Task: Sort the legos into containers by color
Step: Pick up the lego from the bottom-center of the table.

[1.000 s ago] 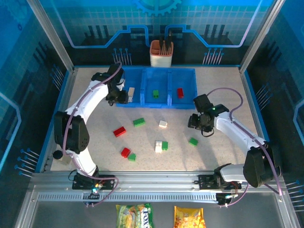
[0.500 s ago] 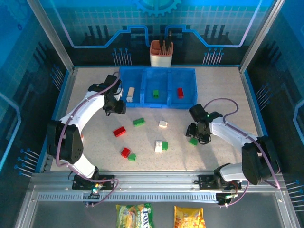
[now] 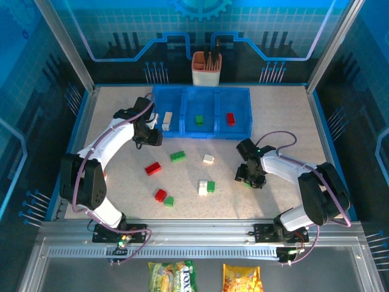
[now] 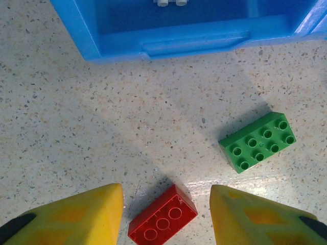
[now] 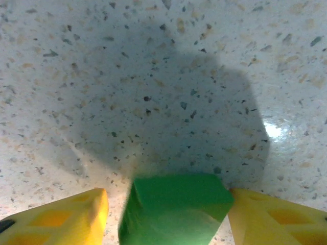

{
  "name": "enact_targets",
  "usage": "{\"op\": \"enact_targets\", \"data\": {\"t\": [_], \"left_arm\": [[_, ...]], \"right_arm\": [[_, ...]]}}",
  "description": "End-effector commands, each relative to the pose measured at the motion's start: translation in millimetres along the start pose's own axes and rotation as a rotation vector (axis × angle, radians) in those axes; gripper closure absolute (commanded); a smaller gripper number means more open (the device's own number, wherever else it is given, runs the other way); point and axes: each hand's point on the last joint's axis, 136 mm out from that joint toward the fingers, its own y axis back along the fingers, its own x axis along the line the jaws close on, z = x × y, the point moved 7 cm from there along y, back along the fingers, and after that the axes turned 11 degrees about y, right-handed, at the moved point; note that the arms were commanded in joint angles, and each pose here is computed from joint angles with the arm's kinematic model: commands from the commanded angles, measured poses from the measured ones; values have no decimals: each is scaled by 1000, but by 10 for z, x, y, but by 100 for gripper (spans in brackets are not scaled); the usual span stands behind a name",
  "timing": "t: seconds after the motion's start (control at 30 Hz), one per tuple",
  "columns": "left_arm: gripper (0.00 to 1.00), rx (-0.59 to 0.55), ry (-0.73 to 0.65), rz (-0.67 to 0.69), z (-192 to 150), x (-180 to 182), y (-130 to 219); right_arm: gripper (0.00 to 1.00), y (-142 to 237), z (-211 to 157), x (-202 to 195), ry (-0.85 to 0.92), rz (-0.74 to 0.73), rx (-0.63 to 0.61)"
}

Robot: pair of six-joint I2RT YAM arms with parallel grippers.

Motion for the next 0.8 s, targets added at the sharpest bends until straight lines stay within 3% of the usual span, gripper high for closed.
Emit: {"op": "enact_targets", "data": {"t": [0.0, 0.77], "left_arm": [[51, -6, -8, -13, -10, 27, 23], [51, -8, -6, -28, -14, 19, 44]], "right_arm": [[36, -61, -32, -4, -3, -30, 11], [49, 28, 42, 90, 59, -66, -15]]}}
